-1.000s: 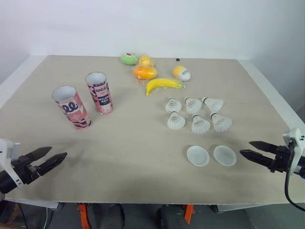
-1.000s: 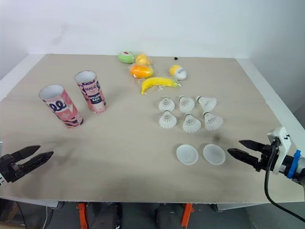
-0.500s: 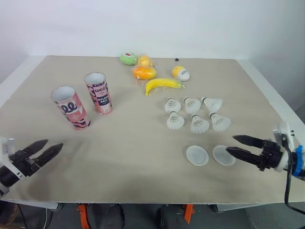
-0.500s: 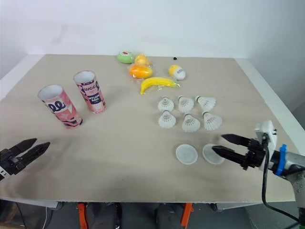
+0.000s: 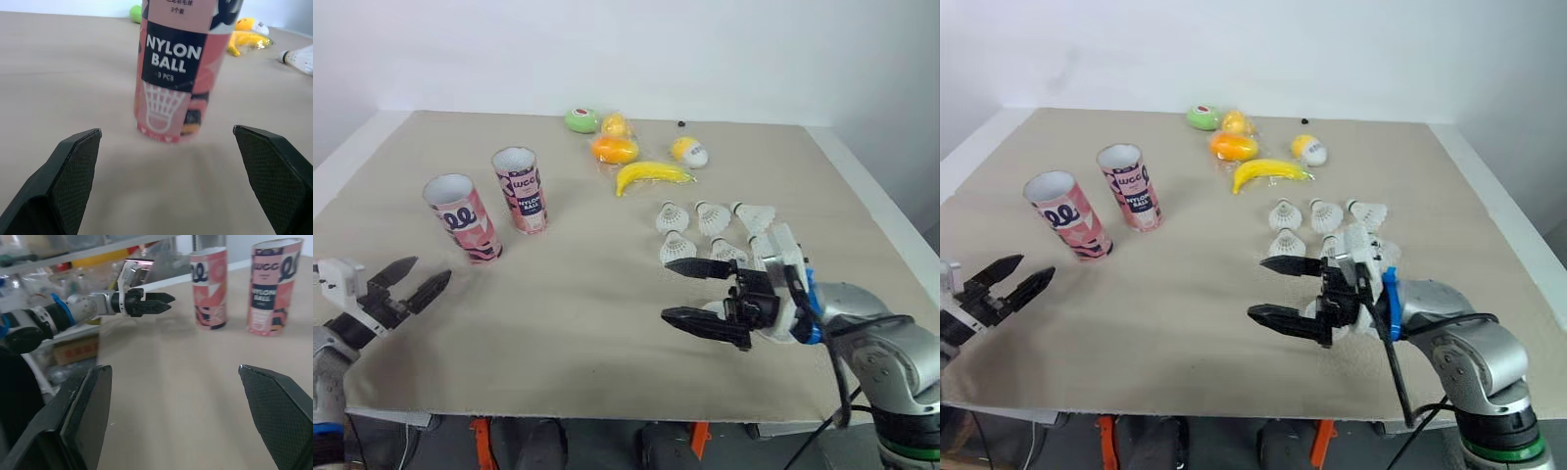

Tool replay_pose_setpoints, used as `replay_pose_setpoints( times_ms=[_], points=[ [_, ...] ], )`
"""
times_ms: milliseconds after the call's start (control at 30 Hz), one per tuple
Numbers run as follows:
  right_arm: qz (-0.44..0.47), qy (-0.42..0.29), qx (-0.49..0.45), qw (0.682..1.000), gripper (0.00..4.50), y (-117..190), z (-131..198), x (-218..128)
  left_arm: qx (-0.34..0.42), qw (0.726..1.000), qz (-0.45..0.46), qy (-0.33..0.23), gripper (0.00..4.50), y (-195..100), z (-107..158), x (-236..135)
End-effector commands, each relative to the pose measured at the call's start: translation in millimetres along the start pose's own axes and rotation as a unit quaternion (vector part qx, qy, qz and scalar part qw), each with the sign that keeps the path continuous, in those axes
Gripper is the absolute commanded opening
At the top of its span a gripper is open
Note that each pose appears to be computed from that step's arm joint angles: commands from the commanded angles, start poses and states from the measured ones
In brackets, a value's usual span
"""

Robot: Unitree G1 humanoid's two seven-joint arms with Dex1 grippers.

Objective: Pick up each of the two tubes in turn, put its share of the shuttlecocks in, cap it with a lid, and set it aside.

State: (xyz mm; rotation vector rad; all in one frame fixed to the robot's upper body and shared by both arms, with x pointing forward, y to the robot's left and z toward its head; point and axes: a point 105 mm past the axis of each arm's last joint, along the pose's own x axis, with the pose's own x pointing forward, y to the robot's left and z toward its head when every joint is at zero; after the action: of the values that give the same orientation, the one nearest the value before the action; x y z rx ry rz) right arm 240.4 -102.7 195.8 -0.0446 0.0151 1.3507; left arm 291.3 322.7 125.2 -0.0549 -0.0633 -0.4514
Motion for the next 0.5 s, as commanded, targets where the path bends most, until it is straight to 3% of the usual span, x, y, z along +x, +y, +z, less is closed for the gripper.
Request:
replay_pose_setpoints(
  times_ms=[33, 500],
  points=[
    [0.001, 0.001, -0.038, 0.999, 4.44, 2, 4, 7, 0.017, 0.999, -0.035, 0.008, 4.5, 1, 2, 11],
    [-0.051, -0.022, -0.087, 0.995, 4.44, -2, 23, 16, 0.047, 0.993, -0.104, 0.008, 4.5, 0, 15, 82]
  ],
)
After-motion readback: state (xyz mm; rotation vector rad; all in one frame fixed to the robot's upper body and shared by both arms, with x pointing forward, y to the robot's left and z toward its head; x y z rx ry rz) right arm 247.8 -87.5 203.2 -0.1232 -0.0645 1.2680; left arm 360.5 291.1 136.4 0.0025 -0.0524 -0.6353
